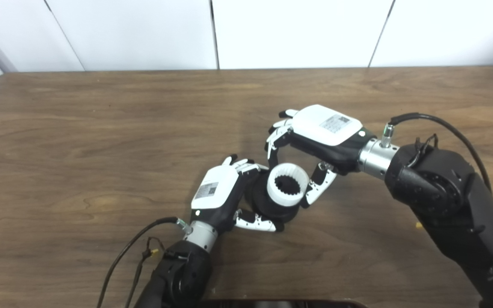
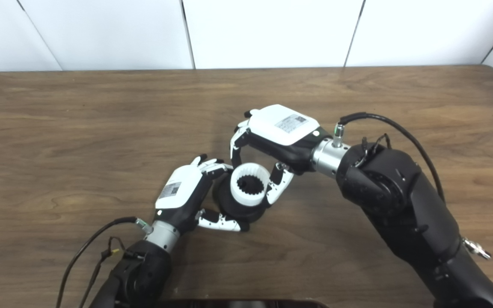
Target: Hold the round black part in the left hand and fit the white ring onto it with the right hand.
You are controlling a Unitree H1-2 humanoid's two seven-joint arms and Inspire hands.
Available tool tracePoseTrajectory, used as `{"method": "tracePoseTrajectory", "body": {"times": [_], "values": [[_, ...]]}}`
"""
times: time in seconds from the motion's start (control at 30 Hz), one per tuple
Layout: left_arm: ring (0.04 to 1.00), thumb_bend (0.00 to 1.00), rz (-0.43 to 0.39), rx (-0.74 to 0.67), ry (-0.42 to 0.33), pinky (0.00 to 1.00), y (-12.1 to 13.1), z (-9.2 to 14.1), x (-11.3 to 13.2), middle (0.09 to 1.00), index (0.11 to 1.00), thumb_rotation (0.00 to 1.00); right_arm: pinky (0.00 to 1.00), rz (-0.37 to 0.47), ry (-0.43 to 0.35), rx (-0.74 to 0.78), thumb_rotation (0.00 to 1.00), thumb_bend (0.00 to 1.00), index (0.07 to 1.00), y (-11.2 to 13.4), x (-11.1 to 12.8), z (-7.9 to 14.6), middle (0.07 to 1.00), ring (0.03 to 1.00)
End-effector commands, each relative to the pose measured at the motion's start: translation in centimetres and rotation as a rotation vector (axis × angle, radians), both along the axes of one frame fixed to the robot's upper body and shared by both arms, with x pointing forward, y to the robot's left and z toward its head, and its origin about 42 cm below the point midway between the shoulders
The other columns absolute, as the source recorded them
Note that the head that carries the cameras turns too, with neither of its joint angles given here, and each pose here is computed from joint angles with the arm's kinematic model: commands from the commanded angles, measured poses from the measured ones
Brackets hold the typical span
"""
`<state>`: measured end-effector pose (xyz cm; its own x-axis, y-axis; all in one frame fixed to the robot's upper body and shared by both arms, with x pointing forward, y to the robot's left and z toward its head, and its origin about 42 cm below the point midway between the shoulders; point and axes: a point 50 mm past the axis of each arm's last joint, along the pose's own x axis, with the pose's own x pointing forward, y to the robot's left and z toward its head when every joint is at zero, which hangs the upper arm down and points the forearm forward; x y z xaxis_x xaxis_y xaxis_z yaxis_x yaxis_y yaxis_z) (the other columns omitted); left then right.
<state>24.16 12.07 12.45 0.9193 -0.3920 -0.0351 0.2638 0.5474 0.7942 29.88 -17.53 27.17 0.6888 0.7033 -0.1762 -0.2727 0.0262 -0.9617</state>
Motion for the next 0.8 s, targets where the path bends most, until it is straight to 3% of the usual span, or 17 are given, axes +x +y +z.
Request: {"method": "tracePoseTrajectory", "body": {"times": [0.0, 0.77], "values": [[0.867, 0.52, -0.034, 0.006, 0.023, 1.0, -0.5, 0.0, -0.2, 0.772, 0.483, 0.06, 0.97, 0.005, -0.05, -0.003, 0.14, 0.53, 0.481, -0.1, 0.4, 0.6, 0.756, 0.867], [0.866, 0.52, -0.035, 0.007, 0.017, 0.99, -0.9, 0.2, 0.0, 0.769, 0.483, 0.06, 0.99, 0.06, -0.037, -0.006, 0.14, 0.53, 0.481, 2.1, -0.2, 0.1, 0.769, 0.878]]}}
